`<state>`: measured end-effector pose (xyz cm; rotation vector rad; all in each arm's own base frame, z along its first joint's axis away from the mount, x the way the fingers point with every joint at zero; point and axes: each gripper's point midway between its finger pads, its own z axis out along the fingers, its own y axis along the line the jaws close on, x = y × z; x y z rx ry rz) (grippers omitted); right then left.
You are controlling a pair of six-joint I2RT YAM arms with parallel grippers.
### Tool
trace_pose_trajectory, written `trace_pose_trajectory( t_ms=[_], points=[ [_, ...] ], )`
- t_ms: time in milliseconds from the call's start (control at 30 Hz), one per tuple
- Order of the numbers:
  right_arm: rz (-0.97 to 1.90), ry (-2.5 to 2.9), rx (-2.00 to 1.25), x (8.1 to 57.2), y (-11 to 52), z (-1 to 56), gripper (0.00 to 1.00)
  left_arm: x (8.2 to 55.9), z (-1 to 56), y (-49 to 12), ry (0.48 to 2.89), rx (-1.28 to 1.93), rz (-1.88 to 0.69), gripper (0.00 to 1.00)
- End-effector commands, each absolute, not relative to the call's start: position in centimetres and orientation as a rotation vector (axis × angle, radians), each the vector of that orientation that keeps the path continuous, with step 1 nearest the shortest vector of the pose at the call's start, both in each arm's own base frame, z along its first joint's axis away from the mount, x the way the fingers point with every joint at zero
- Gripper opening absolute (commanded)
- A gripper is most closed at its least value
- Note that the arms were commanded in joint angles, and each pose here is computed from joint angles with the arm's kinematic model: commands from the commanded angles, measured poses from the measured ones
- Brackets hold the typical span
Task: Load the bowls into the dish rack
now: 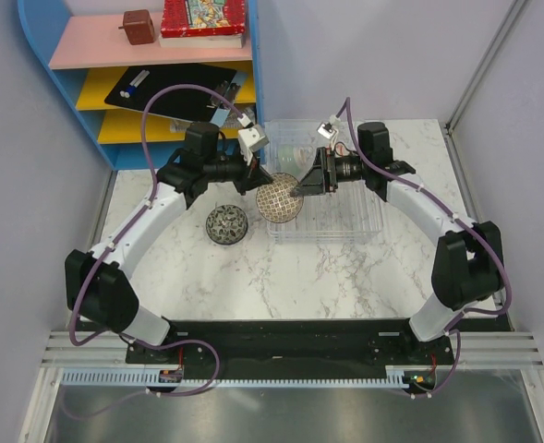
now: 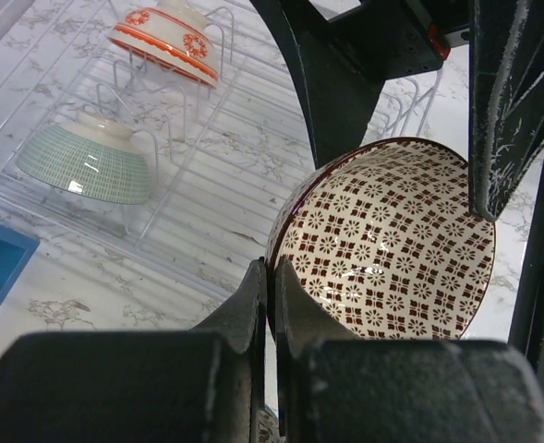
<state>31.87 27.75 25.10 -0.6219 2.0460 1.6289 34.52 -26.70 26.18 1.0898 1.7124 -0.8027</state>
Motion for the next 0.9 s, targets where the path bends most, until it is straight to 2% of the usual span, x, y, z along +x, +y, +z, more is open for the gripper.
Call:
trace_pose_trajectory(
  t_ms=[0, 333, 500, 667, 867],
  points=[
    [1.687, 1.979, -0.696, 31.5, 28.0, 25.7, 0.98, 35.5, 31.0, -27.4, 1.583, 1.052, -0.782, 0.02],
    [1.788, 1.97, -0.734, 30.6, 28.1, 25.5, 0.98, 35.6, 31.0, -27.6, 1.585, 1.054, -0.795, 0.02],
    [1.816, 1.947, -0.754, 30.2, 28.1, 26.2, 0.93, 35.5, 30.9, -27.7, 1.586, 1.058, -0.799, 0.02],
    [1.835, 1.941, -0.768, 29.9, 28.2, 26.2, 0.77, 35.5, 30.9, -27.8, 1.587, 1.059, -0.802, 0.02],
    [1.822, 1.921, -0.777, 30.0, 28.5, 26.3, 0.45, 35.4, 30.6, -28.0, 1.595, 1.064, -0.806, 0.02]
  ],
)
